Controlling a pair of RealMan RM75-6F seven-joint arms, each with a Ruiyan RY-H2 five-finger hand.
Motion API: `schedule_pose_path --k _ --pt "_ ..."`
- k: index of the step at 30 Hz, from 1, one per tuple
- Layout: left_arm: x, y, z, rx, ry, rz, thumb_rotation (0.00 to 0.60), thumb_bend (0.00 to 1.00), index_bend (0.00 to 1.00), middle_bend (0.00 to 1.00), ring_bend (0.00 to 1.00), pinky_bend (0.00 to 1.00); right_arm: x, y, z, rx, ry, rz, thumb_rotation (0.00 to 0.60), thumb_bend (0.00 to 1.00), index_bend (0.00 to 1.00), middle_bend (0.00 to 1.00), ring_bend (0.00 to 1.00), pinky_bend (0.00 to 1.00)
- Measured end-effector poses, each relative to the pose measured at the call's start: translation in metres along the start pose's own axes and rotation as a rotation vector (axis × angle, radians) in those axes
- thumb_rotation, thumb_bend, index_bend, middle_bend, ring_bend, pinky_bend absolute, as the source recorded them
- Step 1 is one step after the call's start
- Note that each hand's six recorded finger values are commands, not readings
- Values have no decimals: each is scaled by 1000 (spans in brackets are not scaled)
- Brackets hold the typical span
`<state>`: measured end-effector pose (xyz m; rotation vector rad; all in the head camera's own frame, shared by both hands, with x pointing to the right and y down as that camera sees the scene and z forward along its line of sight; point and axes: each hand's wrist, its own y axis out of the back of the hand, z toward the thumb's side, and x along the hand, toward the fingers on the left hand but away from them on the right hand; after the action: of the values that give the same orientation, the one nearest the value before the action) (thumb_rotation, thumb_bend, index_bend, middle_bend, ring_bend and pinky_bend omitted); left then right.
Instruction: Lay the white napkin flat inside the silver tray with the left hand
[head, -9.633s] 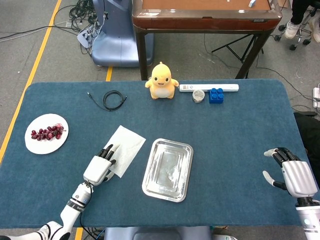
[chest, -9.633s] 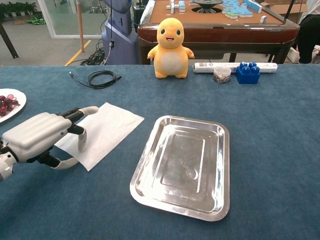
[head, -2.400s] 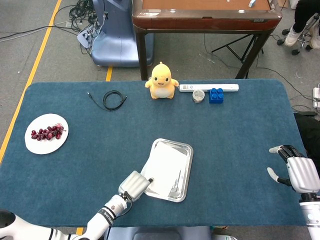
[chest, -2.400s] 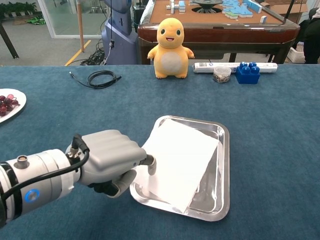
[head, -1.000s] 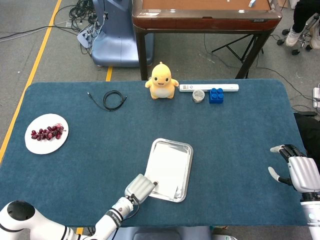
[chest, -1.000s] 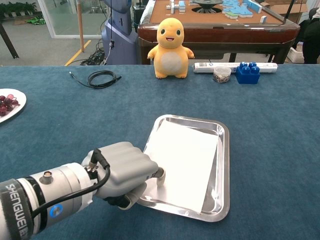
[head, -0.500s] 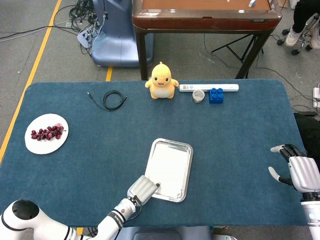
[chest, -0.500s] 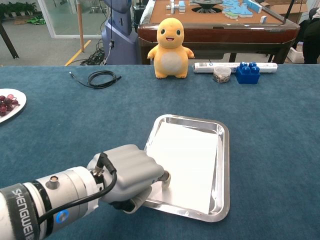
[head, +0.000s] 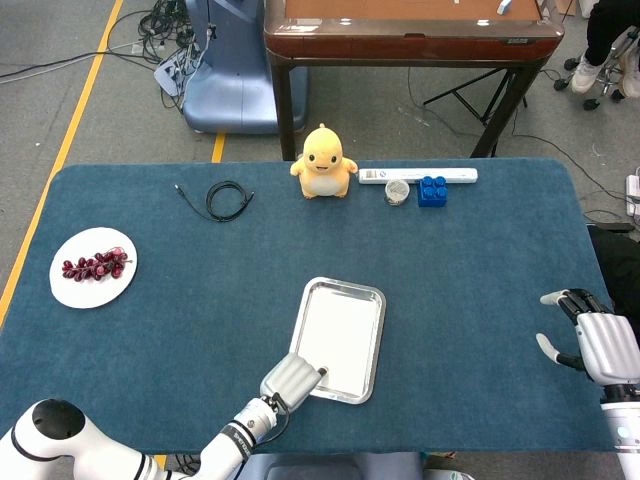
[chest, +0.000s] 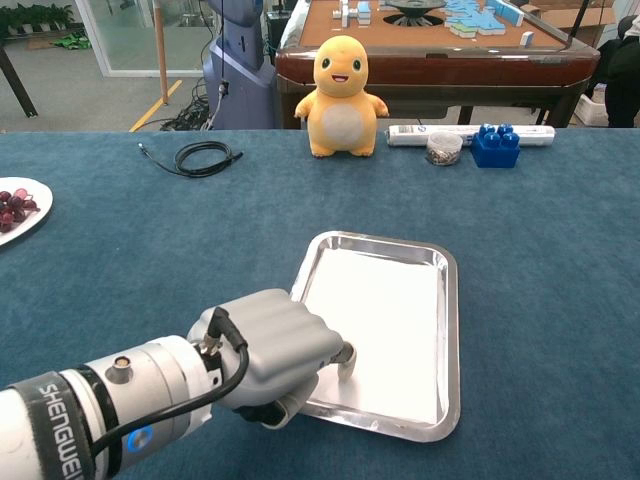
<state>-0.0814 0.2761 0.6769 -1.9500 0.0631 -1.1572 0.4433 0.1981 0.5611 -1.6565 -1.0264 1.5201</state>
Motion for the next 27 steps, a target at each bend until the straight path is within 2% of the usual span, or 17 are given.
schedule_pose_path --k 12,20,27 --pt "2 2 2 8 -1 15 600 761 263 1000 1000 1000 0 0 0 0 -2 3 600 284 328 319 196 382" --pt "-3 13 10 1 -24 53 600 761 263 1000 1000 1000 0 1 0 -1 -2 1 600 284 328 319 195 382" --pt "-10 20 2 15 -14 80 600 755 250 1000 1000 1000 0 1 -1 -2 -3 3 600 284 328 319 196 382"
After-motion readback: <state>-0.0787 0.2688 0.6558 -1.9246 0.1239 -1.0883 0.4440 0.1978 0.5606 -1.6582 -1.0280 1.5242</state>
